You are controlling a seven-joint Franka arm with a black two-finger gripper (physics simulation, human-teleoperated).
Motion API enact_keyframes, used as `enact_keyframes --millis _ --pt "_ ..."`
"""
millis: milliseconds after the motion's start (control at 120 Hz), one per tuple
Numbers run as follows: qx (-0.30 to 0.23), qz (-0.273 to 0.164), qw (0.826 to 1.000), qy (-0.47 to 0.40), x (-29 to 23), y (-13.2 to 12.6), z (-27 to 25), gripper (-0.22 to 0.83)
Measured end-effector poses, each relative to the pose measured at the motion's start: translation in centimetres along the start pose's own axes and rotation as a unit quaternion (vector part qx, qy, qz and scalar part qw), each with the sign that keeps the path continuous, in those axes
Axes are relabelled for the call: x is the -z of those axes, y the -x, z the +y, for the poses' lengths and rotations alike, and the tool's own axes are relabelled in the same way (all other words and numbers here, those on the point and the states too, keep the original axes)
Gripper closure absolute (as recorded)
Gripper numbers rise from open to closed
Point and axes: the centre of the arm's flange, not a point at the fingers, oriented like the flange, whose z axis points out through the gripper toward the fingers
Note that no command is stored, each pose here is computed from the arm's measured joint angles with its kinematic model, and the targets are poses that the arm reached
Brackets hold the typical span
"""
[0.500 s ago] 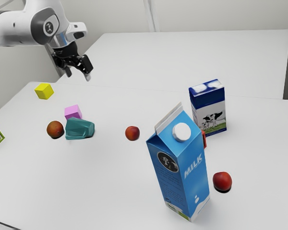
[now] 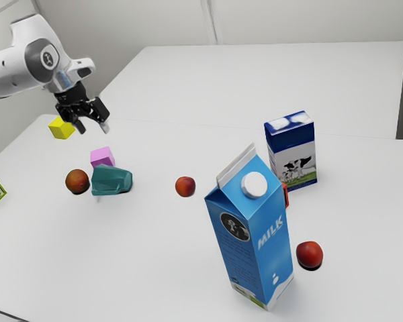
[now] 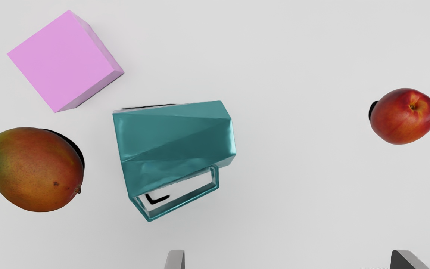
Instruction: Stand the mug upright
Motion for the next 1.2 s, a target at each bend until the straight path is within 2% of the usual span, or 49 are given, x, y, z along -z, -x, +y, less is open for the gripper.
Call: enact_keyframes --millis 300,500,1000,1200 --pt "0.021 -0.037 0.997 0.069 -6.5 1.0 -8.2 0.0" --pt "0.029 -0.059 0.988 0.137 -10.7 2.0 -12.9 0.0" --pt "0.008 0.004 0.977 0.211 -13.7 -1.1 -18.6 0.0" --pt "-0.012 0.025 0.971 0.237 -14.4 -2.7 -18.6 0.0"
